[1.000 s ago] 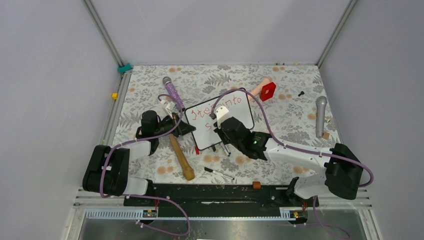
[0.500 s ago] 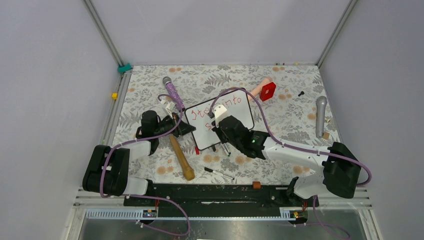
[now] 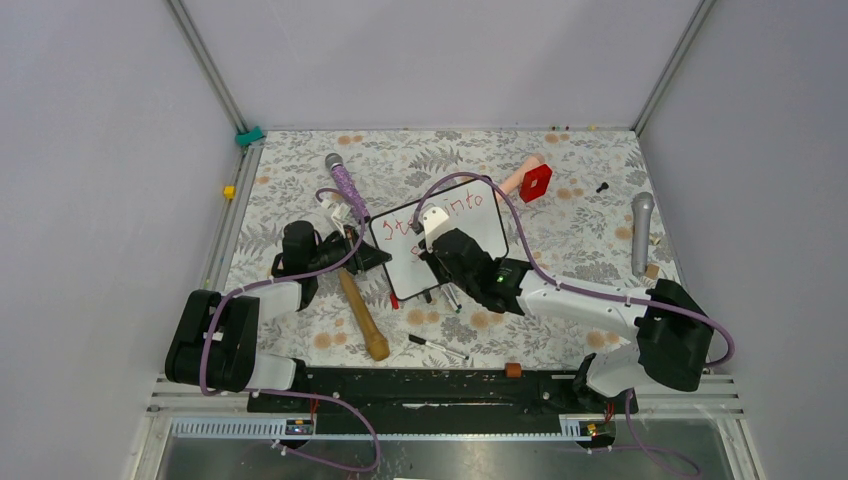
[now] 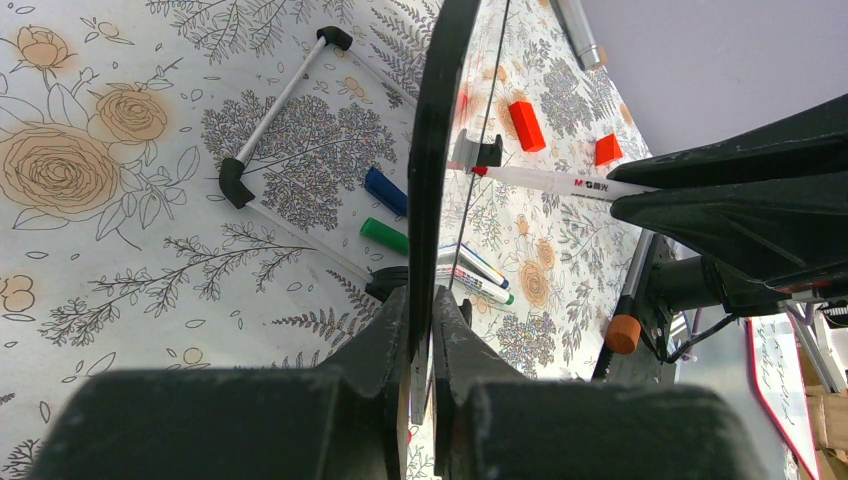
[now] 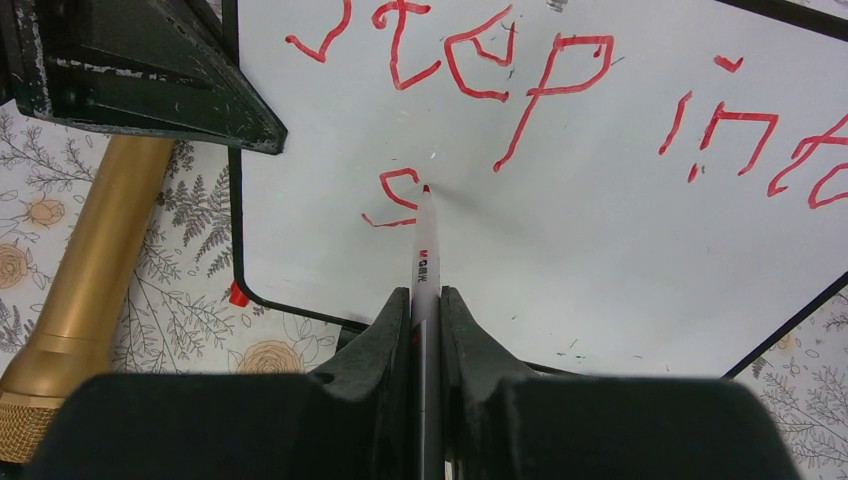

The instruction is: Write a sentence on the whiteboard

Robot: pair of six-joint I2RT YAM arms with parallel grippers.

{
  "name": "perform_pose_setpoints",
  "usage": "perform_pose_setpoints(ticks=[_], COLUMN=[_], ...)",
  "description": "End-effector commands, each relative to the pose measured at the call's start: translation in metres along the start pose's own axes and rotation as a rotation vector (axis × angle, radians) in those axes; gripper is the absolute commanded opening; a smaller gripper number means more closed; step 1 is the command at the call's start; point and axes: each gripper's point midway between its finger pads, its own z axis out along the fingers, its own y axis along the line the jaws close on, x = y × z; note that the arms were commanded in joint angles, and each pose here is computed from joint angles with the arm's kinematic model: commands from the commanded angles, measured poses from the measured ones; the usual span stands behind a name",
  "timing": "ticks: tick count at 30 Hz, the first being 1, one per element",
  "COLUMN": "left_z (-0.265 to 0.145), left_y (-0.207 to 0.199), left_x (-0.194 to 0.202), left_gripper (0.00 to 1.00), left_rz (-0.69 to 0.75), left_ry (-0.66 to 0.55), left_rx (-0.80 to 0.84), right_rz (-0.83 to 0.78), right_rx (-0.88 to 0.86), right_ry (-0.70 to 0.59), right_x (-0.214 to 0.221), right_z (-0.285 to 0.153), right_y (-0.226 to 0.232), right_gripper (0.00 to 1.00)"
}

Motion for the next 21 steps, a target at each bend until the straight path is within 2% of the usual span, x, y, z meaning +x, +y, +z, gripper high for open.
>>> perform_pose_setpoints(ticks=[1, 21], left_z=[0.0002, 0.0001], left_y=[0.0281, 0.0278], left_x=[-0.0044, -0.0047], left_gripper=[0.0, 0.0], left_rz=[0.003, 0.004], left_ry=[-0.024, -0.025], left_rx=[-0.133, -0.132], right_rz=[0.029, 0.045], right_rx=[0.044, 0.071], right_ry=[-0.071, -0.046], right_x=[-0.0286, -0.026], right_z=[-0.0014, 0.004], right_y=[-0.0087, -0.0151], right_gripper=[0.0, 0.0])
